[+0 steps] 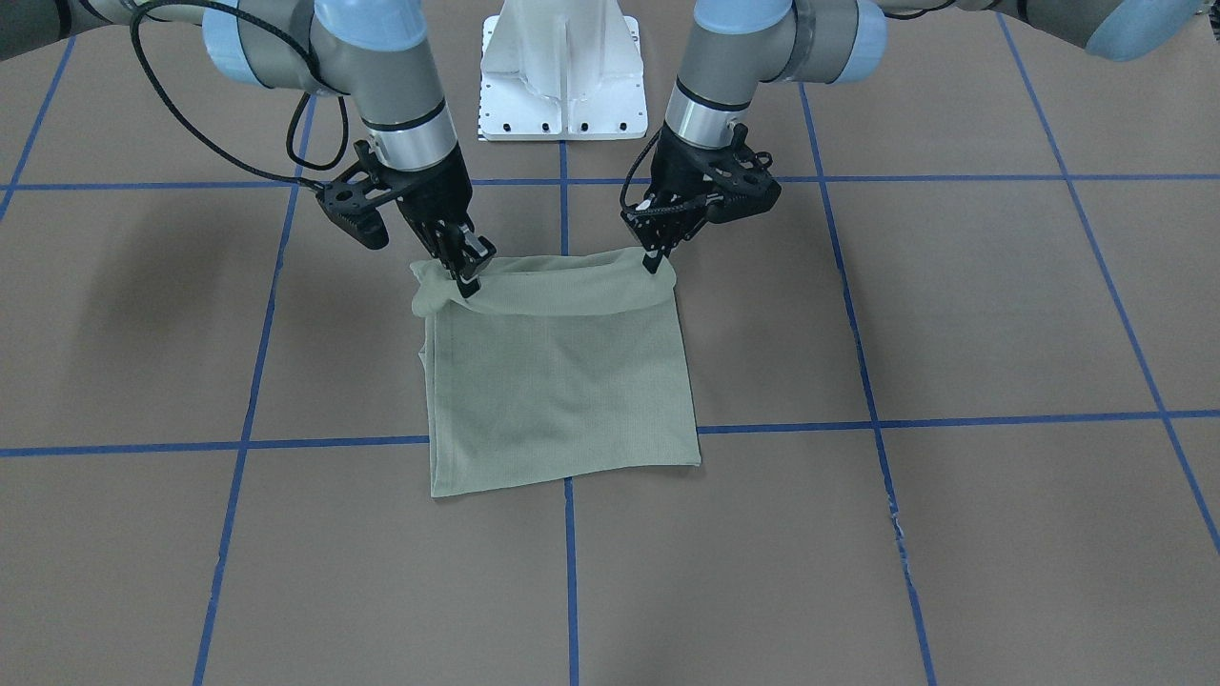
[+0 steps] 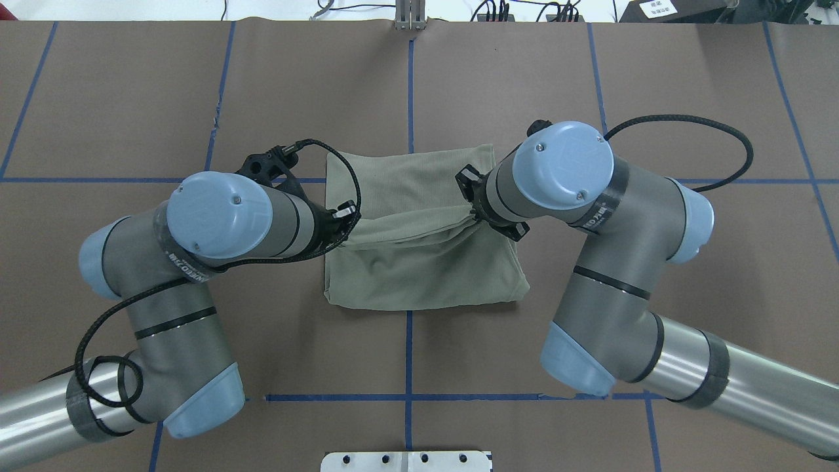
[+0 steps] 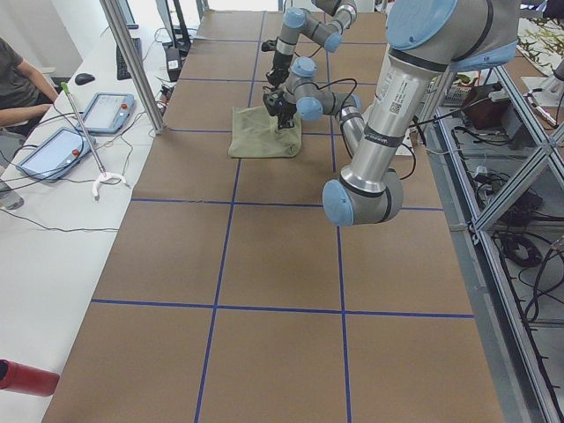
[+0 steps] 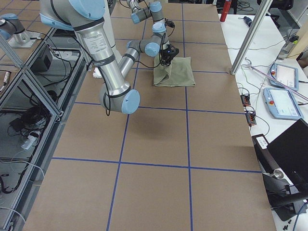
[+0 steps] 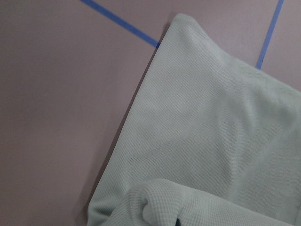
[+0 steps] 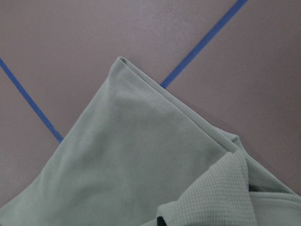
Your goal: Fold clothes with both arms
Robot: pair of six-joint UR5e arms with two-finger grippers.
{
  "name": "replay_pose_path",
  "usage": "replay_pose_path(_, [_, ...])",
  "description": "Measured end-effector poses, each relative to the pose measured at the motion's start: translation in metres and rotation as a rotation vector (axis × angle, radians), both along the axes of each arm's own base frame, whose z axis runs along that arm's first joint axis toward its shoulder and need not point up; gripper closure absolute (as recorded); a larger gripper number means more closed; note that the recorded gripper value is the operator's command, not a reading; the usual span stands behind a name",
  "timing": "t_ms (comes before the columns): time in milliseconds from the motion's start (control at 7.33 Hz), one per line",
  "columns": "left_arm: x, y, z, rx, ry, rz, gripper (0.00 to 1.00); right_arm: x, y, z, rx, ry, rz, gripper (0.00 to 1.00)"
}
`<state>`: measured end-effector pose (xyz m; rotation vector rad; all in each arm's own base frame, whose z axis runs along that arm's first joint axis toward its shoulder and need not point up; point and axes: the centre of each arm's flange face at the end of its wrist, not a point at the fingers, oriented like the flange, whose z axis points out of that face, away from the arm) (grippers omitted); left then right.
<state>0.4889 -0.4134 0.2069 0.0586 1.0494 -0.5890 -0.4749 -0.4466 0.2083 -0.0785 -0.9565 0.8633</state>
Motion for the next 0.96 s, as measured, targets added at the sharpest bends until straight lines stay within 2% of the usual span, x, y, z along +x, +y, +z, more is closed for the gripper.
replay_pose_path(410, [-0.002, -0.041, 0.001, 0.010, -0.009, -0.048, 1.00, -0.011, -0.047, 0.008, -0.010, 0.003, 0.025, 1.00])
replay_pose_path(546, [-0.002, -0.049, 0.002, 0.014, -0.017, -0.055, 0.74, -0.014, -0.058, 0.008, -0.022, 0.007, 0.024, 1.00])
replay_pose_path(683, [0.002, -0.058, 0.004, 0.015, -0.023, -0.060, 0.01, -0.019, -0.065, 0.008, -0.030, 0.013, 0.024, 0.39])
replay_pose_path(819, [0.011, -0.069, 0.007, 0.021, -0.032, -0.062, 0.00, -0.025, -0.071, 0.008, -0.036, 0.020, 0.022, 0.00])
replay_pose_path(956, [0.018, -0.093, 0.010, 0.027, -0.053, -0.075, 0.00, -0.032, -0.086, 0.009, -0.036, 0.022, 0.030, 0.00])
